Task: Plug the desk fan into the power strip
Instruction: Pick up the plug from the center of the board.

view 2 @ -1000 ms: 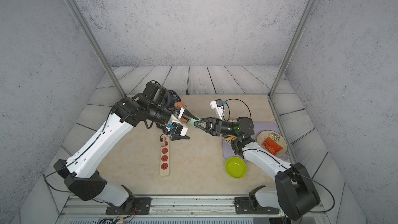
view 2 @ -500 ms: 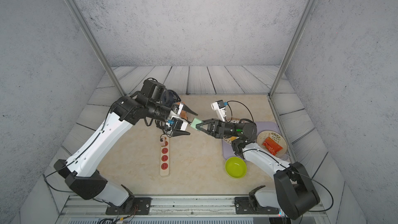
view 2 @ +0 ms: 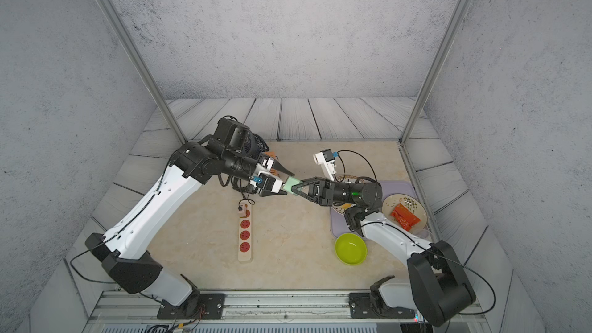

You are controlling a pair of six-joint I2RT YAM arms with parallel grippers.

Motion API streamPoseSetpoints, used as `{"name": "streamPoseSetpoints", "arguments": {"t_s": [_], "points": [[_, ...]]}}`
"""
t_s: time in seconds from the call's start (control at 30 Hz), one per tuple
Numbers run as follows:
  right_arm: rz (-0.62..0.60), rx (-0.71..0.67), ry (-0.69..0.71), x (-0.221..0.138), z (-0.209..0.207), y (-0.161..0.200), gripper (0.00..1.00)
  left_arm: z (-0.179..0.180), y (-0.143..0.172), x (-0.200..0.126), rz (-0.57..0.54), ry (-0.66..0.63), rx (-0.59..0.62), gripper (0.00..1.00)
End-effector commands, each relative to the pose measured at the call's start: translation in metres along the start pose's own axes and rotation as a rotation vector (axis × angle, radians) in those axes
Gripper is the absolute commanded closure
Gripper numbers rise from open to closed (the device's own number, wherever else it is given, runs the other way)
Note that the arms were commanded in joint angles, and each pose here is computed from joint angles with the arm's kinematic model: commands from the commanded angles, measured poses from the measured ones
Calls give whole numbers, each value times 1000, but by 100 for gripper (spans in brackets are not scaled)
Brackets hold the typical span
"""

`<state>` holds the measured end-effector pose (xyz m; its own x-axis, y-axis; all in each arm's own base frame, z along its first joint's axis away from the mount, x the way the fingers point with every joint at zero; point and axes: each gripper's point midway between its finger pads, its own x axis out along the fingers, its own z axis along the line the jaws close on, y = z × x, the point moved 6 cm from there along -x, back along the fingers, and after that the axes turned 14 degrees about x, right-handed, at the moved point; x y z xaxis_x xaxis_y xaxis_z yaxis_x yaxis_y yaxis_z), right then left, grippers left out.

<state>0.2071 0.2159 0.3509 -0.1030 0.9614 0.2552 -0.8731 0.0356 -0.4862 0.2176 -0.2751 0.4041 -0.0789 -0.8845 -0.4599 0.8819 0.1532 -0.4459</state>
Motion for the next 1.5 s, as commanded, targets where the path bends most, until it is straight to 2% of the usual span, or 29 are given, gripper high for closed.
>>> {"name": "streamPoseSetpoints", "arguments": {"t_s": [0.0,0.13,0.27,0.53,0.8,1.0,1.17,1.37,1.43,1.47], "points": [[29,-71,-34,2,15,1,100,-4,6,5,-14,19,-20,44],[29,-70,-36,2,16,0,100,-4,6,6,-14,22,-16,44],[32,-70,-37,3,17,0,100,-5,5,6,-24,25,-11,38],[30,-72,-40,4,19,-2,100,-8,4,9,-34,43,-4,38],[31,-72,-40,3,20,-2,100,-7,2,11,-46,46,2,45],[32,-72,-39,4,18,-2,100,-6,0,10,-53,46,3,46],[31,-69,-38,4,18,-2,100,-5,-2,10,-61,47,2,54],[34,-68,-37,4,17,-2,99,-4,-3,10,-57,47,-1,73],[34,-64,-34,3,15,-1,87,-5,-2,9,-42,53,-2,77],[36,-65,-33,3,15,0,78,-5,-2,8,-30,57,0,80]]}}
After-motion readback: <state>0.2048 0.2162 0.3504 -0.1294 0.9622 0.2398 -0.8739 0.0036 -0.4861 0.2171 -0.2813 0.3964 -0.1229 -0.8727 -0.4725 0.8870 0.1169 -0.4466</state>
